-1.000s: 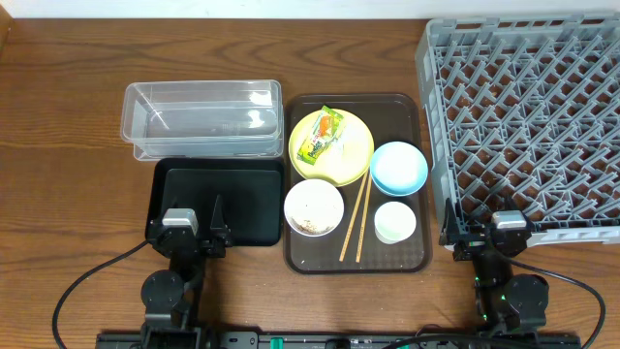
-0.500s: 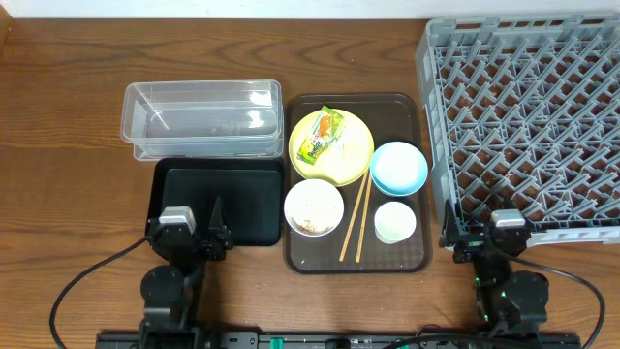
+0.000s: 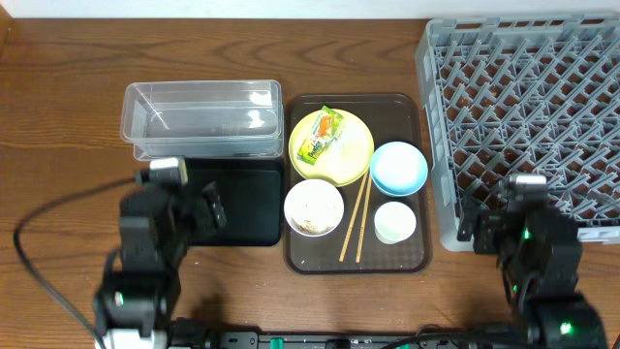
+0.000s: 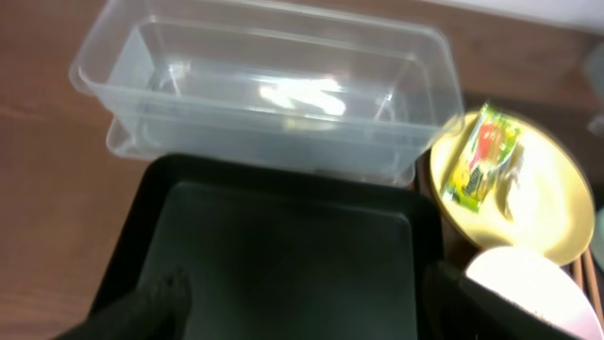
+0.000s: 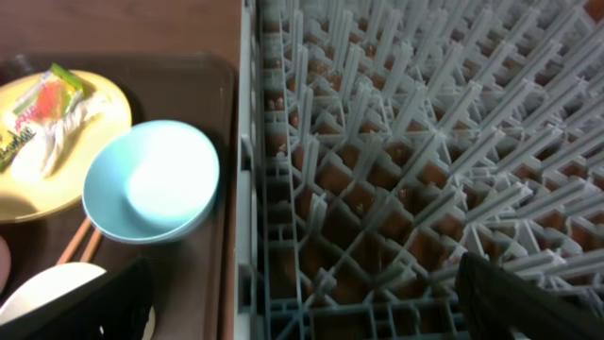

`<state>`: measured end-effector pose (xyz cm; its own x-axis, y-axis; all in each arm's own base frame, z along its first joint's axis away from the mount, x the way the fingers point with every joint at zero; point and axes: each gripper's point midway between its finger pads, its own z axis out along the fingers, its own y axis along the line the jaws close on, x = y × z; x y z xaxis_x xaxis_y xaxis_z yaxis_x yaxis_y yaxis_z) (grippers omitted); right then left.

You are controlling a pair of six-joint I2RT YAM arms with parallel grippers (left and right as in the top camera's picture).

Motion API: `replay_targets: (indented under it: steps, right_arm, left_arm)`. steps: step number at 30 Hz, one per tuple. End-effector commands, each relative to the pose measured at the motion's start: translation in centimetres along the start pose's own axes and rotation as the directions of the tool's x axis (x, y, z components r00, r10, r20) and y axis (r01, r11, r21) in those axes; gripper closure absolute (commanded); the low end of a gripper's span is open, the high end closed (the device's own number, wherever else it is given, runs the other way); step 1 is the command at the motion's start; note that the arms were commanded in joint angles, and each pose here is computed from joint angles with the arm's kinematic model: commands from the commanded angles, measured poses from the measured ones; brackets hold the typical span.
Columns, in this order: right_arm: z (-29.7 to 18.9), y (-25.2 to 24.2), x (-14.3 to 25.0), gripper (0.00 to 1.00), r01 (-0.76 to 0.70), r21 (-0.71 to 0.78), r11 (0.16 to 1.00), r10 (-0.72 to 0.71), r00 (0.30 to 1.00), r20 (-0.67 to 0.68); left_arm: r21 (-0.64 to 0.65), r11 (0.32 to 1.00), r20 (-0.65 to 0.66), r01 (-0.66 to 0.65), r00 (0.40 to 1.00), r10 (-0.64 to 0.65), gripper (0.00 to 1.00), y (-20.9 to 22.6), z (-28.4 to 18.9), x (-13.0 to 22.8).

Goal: Sort waste into correct bins and load items into the dishwasher rack
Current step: 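Grasp the white tissue with the left gripper, drop it in the container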

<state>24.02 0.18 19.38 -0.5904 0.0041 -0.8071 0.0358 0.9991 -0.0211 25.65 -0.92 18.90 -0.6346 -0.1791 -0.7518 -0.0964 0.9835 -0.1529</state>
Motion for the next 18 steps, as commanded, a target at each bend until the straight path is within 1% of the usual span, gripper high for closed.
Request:
replay_targets:
  steps: [1,4,7,10,13,16,18]
  right_arm:
    - [-0.2,0.3,-1.6,0.01,-0.025,-0.009,1.000,0.024,0.998,-0.056]
    - [0.1,0.9,-2.0,0.01,-0.018,-0.036,0.999,0.014,0.992,-0.123]
    - [0.7,1.9,-2.2,0.01,-0.024,-0.085,0.996,0.011,0.989,-0.151]
    - [0.8,2.2,-2.3,0.01,-0.027,-0.103,0.994,0.011,0.989,-0.150]
    - [0.9,2.1,-2.6,0.01,-0.026,-0.100,0.995,0.012,0.990,-0.138]
    - [0.9,2.1,-2.8,0.01,-0.026,-0.100,0.995,0.013,0.992,-0.129]
    - [0.9,2.1,-2.8,0.01,-0.026,-0.100,0.995,0.013,0.992,-0.129]
  left_arm:
    - [-0.035,0.999,-0.121,0.013,0.993,-0.017,0.19,0.0,0.0,-1.1]
    - [-0.064,0.998,-0.257,0.006,0.966,-0.023,0.20,0.1,-0.1,-0.6]
    - [-0.044,0.999,-0.310,0.013,0.950,-0.026,0.20,-0.5,0.2,-0.5]
    - [0.042,0.999,-0.266,0.034,0.964,-0.021,0.20,-2.1,0.9,-1.9]
    - [0.172,0.984,-0.175,0.037,0.985,-0.007,0.20,-4.7,1.6,-4.6]
    - [0.226,0.974,-0.120,-0.009,0.992,0.037,0.20,-6.8,3.0,-6.4]
    - [0.258,0.962,-0.097,-0.087,0.989,0.116,0.20,-8.5,4.1,-7.2]
